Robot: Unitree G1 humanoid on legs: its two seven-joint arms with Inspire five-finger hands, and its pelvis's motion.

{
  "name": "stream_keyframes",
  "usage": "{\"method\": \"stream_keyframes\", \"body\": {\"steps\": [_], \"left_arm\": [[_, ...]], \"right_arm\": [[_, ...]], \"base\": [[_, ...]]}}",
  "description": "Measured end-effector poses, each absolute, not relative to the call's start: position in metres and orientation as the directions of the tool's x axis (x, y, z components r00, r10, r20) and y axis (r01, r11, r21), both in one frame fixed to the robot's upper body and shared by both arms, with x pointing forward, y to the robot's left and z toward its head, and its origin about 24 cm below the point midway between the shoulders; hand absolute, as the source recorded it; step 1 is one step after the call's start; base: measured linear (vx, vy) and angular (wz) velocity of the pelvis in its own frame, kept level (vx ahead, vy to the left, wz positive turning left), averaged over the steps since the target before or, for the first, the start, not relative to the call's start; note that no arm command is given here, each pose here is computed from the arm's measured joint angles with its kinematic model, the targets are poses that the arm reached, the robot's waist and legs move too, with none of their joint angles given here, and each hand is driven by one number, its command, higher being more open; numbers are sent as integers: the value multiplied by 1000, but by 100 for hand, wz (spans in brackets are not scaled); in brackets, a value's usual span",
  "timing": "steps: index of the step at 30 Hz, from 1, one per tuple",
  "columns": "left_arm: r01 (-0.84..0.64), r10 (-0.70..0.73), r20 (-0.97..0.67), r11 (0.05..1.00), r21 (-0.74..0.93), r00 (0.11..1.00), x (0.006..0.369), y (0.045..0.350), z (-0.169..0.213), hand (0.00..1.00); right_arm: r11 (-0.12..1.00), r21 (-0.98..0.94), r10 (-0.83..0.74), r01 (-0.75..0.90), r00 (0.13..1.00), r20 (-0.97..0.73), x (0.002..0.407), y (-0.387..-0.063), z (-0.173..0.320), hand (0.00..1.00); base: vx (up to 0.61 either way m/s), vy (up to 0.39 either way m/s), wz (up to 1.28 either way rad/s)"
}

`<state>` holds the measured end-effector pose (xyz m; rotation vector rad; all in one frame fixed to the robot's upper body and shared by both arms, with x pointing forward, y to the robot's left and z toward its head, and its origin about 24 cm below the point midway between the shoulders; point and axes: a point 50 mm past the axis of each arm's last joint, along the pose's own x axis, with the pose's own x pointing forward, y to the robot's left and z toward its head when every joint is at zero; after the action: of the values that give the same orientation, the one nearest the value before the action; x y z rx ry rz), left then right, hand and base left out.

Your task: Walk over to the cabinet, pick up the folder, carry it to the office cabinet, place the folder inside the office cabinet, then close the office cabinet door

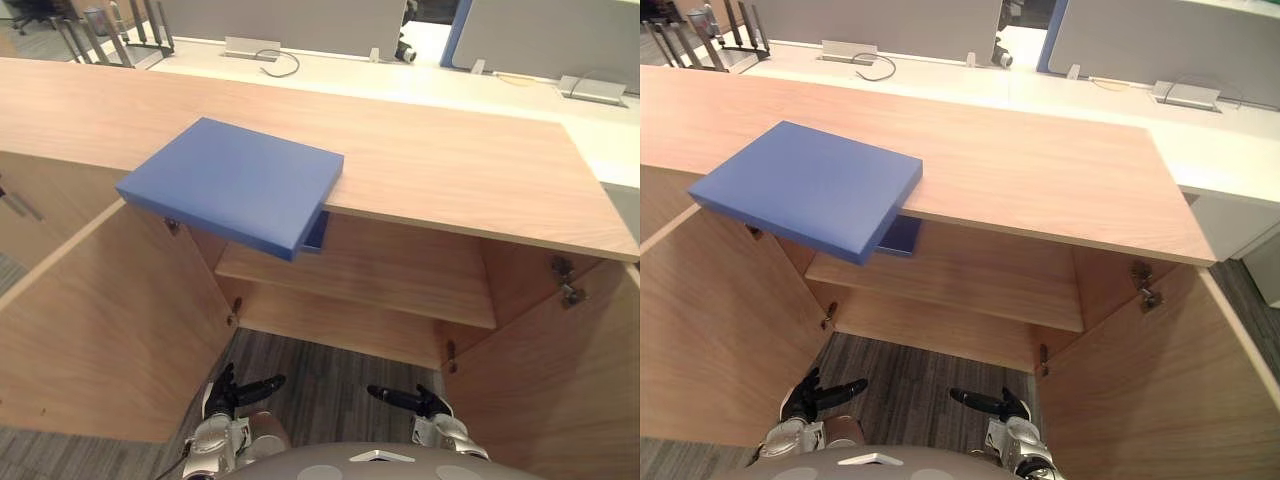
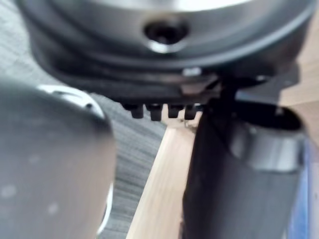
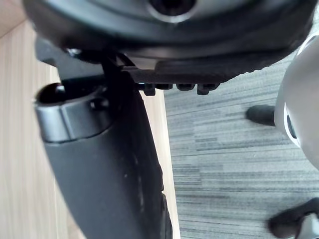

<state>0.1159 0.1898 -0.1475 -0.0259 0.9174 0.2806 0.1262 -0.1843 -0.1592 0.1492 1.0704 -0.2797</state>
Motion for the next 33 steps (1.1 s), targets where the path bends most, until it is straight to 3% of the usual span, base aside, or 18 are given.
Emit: {"method": "stream_keyframes", "body": {"steps": [8, 15, 21, 27, 33], "left_arm": [[-233, 191, -747, 971, 50, 637, 119, 195, -136, 100], [-211, 32, -561, 943, -258, 827, 148, 163, -94, 100], [-277, 28, -514, 867, -414, 858, 150, 161, -83, 100], [-290, 53, -483, 855, -431, 874, 145, 158, -71, 100], [-228, 90, -385, 916, -330, 919, 151, 157, -45, 100]], "right_arm": [[966, 24, -96, 257, 446, -890, 123, -170, -162, 100], [983, -43, -119, 181, 430, -895, 120, -186, -161, 100], [990, -64, -112, 129, 408, -906, 111, -185, -163, 100], [991, -68, -107, 113, 393, -913, 107, -185, -165, 100], [993, -49, -88, 111, 381, -921, 104, -176, -167, 100]], "base": [[114, 157, 33], [-36, -15, -3], [-38, 25, -11], [10, -11, 14], [31, -27, 29]]}}
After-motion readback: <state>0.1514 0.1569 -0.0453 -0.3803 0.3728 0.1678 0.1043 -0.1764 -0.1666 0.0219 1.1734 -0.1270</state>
